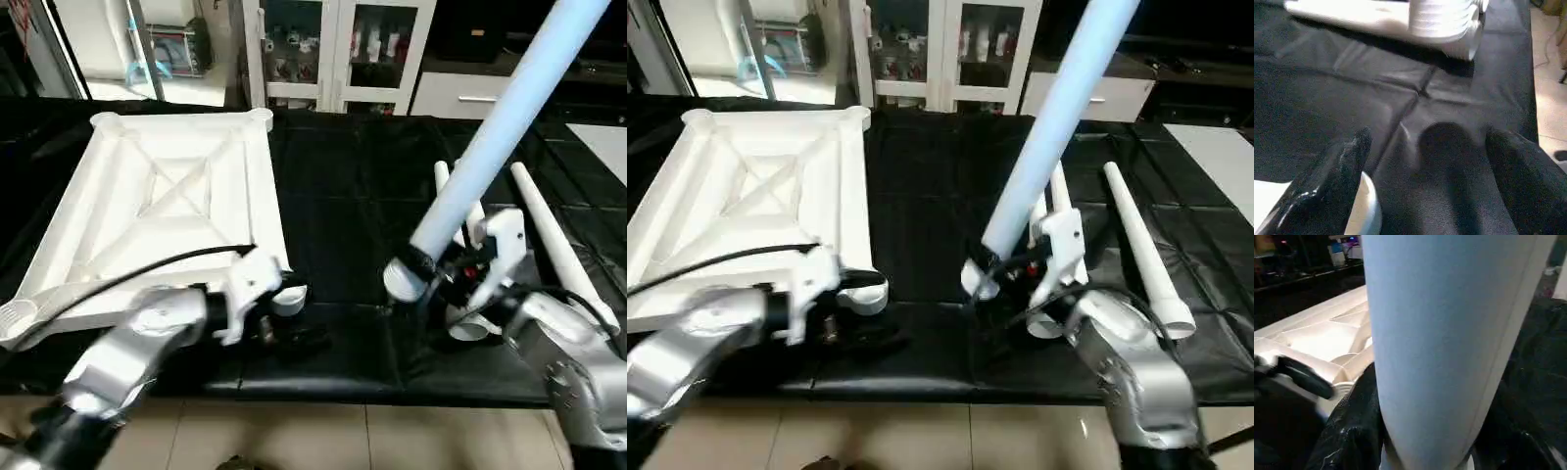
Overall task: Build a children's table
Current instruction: Pick table leg
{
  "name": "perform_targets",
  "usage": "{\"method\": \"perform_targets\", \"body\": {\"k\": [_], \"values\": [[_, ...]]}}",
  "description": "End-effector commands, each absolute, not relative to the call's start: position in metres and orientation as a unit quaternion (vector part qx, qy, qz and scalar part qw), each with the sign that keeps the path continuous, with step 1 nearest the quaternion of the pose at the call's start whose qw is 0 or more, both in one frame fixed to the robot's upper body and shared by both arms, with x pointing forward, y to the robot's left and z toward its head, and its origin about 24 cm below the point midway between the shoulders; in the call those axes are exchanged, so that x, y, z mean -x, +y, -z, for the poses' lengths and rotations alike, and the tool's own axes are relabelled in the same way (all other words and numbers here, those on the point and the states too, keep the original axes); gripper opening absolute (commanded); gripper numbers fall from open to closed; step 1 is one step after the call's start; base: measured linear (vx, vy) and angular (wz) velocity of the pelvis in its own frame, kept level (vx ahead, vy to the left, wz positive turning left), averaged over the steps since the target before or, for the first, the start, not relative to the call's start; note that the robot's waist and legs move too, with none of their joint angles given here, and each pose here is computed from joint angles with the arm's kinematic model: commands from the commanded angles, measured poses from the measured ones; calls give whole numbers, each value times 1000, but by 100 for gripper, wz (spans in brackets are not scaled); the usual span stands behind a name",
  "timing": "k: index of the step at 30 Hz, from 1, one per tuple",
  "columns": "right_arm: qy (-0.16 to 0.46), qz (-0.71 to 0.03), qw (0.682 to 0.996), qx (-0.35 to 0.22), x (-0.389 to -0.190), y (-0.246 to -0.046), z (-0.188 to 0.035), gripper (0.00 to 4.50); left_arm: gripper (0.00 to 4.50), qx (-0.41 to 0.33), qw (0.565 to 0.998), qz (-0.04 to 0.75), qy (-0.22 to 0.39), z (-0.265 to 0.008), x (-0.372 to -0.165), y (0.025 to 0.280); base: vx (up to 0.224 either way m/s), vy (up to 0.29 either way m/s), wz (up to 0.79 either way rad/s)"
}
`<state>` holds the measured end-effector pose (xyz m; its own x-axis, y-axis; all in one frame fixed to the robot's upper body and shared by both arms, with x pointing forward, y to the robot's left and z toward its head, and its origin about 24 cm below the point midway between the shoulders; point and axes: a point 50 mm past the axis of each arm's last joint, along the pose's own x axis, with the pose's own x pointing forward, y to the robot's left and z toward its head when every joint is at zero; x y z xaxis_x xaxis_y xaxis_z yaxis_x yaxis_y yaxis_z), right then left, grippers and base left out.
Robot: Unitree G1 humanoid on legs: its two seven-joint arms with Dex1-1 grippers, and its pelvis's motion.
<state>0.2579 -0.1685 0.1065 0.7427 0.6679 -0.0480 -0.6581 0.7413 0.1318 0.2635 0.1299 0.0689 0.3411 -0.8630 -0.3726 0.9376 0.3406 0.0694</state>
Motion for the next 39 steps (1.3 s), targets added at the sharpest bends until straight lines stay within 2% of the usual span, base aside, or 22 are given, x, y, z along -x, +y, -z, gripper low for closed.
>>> {"method": "perform_targets", "body": {"k": [1, 4, 9, 19, 20, 24, 25, 31, 39], "values": [[40, -363, 930, -48, -256, -169, -112, 188, 417, -137, 799, 570, 133, -70, -265, 124, 0, 0, 0], [42, -363, 930, -48, -257, -171, -112, 188, 417, -127, 796, 577, 132, -69, -266, 119, 0, 0, 0], [46, -369, 927, -43, -259, -169, -113, 188, 417, -166, 796, 565, 137, -57, -274, 117, 0, 0, 0], [52, -372, 926, -42, -262, -168, -112, 188, 417, -233, 814, 512, 147, -50, -295, 130, 0, 0, 0], [51, -371, 926, -41, -264, -167, -113, 188, 417, -256, 822, 490, 137, -51, -305, 131, 0, 0, 0], [46, -366, 928, -46, -266, -168, -115, 188, 417, -278, 833, 464, 112, -56, -317, 129, 0, 0, 0], [44, -362, 930, -45, -267, -169, -115, 188, 417, -295, 836, 454, 92, -60, -326, 125, 0, 0, 0], [46, -361, 931, -42, -266, -170, -115, 188, 417, -310, 835, 447, 82, -61, -336, 120, 0, 0, 0], [47, -360, 931, -41, -266, -170, -115, 188, 417, -337, 839, 418, 84, -61, -346, 129, 0, 0, 0]]}}
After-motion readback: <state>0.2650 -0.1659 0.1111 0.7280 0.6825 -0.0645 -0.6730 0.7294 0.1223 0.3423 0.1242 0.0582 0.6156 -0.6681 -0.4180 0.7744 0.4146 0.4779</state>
